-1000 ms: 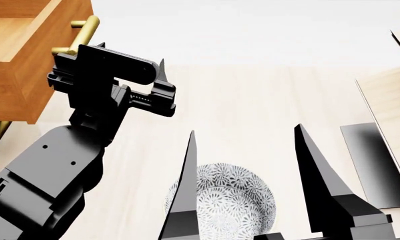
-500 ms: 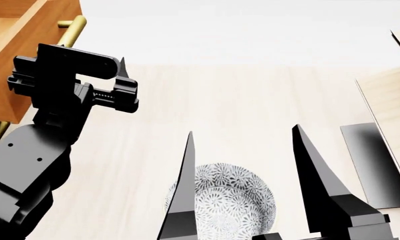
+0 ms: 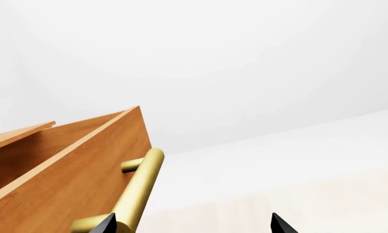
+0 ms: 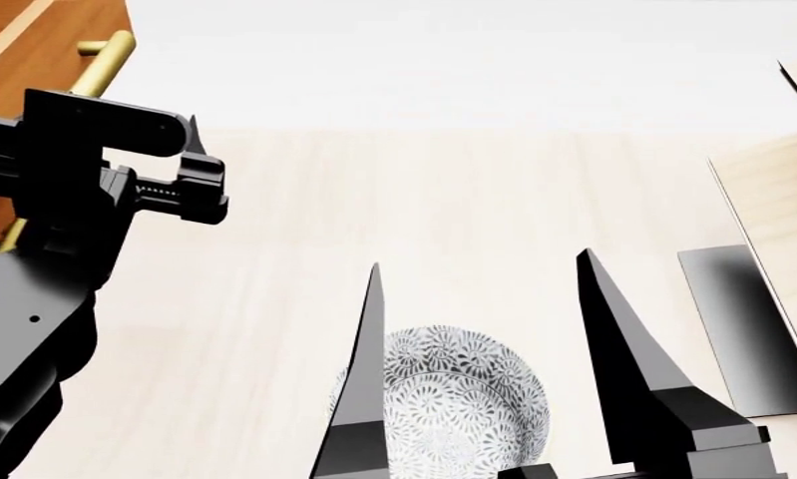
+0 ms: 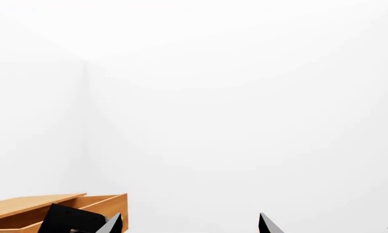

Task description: Close the top drawer of the cabinet.

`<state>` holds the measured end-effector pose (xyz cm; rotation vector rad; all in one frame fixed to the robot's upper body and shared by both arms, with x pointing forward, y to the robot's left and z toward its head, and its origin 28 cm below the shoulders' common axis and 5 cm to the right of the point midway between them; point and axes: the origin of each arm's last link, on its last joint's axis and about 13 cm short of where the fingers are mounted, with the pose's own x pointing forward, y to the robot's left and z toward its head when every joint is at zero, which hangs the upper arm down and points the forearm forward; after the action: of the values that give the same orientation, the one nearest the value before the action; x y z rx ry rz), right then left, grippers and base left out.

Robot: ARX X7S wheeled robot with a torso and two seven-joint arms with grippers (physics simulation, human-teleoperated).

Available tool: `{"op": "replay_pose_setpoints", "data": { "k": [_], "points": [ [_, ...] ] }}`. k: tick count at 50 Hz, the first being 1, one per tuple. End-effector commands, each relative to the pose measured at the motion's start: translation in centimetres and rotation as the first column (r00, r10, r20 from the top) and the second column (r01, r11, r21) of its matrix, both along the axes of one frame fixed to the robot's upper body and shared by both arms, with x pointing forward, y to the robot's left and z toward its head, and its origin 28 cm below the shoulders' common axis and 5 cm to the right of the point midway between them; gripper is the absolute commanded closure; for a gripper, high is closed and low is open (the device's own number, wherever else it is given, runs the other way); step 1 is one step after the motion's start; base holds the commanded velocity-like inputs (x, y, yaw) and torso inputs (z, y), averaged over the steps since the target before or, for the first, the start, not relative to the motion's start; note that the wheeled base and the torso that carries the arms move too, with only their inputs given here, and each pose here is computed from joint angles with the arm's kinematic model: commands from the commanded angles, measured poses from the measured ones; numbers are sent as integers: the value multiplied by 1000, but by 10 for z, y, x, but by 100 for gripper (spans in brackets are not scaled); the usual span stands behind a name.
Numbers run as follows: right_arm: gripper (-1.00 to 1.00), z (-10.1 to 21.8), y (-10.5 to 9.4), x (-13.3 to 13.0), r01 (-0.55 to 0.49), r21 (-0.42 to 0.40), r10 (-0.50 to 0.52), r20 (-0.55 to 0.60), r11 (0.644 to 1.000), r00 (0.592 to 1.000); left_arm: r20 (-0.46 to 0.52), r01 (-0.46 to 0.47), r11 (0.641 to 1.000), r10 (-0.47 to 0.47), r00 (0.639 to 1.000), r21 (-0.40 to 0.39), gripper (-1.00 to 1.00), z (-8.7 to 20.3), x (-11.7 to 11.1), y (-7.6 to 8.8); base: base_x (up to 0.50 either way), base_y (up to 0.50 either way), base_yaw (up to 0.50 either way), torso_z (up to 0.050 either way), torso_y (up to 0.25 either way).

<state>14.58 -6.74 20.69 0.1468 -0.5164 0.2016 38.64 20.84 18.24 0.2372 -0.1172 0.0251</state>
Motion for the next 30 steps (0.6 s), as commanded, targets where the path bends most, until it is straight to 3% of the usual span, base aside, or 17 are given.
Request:
{"op": "replay_pose_setpoints", "data": {
  "k": [1, 16, 30],
  "points": [
    [-100, -1, 0, 0, 0, 2, 0, -1, 1000, 1000, -4, -46, 999, 46, 999, 23, -100, -2, -1, 14, 0, 0, 0, 0, 0],
    [-100, 0, 1, -1, -5, -1, 5, -2, 1000, 1000, 12, -134, 990, 134, 991, 45, -100, 10, -4, 42, 0, 0, 0, 0, 0],
    [-100, -1, 1, 0, -5, -4, 5, -4, 1000, 1000, 19, -191, 980, 191, 981, 58, -100, 20, -6, 58, 0, 0, 0, 0, 1]
  ]
}}
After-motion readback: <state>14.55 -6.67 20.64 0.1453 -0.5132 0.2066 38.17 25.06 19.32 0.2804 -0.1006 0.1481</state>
